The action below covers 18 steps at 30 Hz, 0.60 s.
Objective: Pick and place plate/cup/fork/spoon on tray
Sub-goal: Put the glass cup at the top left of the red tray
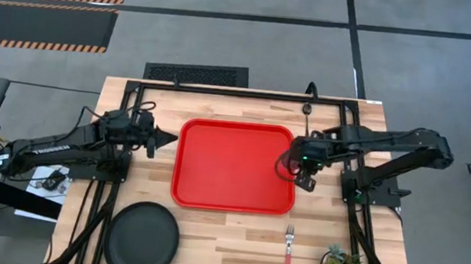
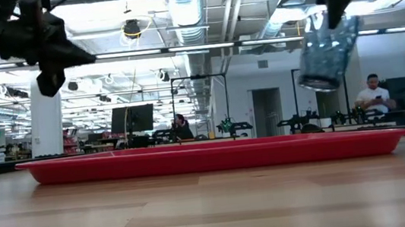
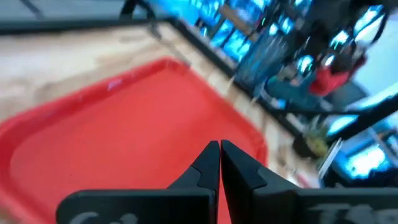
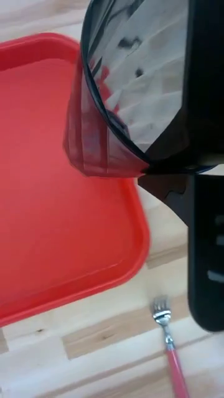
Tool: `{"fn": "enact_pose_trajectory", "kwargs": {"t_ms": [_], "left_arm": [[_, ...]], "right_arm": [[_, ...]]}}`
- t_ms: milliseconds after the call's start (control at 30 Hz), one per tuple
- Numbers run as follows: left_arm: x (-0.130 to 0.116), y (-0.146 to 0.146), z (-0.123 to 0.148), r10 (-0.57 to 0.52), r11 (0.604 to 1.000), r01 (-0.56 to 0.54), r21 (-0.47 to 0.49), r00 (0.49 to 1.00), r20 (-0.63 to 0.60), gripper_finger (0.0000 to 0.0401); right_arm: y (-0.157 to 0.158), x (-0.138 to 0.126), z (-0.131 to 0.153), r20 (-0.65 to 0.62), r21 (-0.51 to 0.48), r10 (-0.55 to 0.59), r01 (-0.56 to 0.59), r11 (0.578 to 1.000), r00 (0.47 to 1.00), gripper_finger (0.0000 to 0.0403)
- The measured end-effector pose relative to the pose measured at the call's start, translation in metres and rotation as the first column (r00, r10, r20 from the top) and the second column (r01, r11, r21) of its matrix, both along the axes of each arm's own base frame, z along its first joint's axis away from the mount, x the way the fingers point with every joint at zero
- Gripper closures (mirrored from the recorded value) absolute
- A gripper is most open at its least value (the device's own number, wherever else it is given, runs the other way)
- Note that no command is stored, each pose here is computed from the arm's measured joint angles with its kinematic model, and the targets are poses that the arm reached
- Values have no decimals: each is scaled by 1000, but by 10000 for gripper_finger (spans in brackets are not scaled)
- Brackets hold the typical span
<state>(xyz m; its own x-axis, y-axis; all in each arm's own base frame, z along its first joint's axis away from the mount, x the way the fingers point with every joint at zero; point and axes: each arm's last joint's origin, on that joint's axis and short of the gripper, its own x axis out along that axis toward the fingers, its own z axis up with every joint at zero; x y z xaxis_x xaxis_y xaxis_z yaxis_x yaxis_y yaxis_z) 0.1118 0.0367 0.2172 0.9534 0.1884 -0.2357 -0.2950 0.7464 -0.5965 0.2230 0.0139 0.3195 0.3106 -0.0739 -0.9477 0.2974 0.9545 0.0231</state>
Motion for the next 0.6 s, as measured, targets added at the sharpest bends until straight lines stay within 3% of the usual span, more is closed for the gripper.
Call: {"fn": "enact_pose_trajectory", "kwargs": {"t_ms": [133,300,600], "left_arm": [[0,1,2,30,999,-30,23,999,13,401],[1,2,-5,22,999,-19,41,998,-59,401],[6,1,-9,9,999,-5,37,995,-103,401]], "right_arm": [[-5,26,-7,7,-36,64,-64,997,998,385],[-19,65,-22,-35,-88,164,-167,982,986,394],[-45,134,-48,-162,-165,383,-408,898,909,389]]}}
